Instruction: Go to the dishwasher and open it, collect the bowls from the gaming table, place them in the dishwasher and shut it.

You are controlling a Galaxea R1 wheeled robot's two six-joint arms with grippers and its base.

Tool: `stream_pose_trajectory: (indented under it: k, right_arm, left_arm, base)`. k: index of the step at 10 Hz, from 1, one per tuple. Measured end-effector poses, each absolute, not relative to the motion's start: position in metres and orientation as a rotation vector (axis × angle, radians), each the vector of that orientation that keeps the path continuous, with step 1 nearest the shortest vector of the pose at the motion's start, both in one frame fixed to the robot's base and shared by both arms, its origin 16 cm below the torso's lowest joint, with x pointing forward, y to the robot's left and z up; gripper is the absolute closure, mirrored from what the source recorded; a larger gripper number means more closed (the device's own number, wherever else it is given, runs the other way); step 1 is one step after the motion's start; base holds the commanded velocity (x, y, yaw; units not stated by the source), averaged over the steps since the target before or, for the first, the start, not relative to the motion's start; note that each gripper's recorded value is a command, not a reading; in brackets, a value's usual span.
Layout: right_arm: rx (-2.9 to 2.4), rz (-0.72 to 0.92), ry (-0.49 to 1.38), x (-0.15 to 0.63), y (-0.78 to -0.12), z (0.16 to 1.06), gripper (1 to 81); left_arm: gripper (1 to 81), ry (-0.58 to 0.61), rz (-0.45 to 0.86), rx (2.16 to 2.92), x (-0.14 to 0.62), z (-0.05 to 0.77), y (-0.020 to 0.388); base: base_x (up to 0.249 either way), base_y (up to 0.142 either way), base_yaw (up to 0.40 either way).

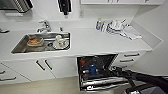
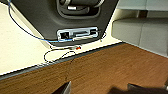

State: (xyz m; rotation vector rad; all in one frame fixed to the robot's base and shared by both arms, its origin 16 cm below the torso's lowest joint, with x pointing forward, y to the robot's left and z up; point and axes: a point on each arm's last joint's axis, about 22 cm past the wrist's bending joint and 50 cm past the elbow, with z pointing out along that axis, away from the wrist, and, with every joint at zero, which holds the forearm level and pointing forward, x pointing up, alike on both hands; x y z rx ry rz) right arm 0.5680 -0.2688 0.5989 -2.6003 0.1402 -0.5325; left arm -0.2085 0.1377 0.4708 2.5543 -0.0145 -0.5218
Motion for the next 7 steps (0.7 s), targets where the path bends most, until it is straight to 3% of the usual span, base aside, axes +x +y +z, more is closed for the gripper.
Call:
stream_pose_trajectory:
  k: [3, 5, 7]
  right_arm:
    - [-2.709, -0.206, 0.225, 0.408, -0.338, 0.548, 1.0]
    - [-2.699, 0.035, 0.259, 0.288, -0.330, 0.523, 1.0]
    - [-2.672, 0.173, 0.274, 0.209, -0.319, 0.518, 1.0]
  left_arm:
    - [1.0, 0.006, -0.512, 2.608, -0.190, 0.457, 0.151]
    - [1.0, -0.024, -0.543, 2.670, -0.189, 0.448, 0.161]
    - [1.0, -0.025, -0.537, 2.669, -0.186, 0.447, 0.159]
  base:
    - [0.000, 0.000, 0.000]
    - [0.000, 0.000, 0.000]
    - [0.000, 0.000, 0.000]
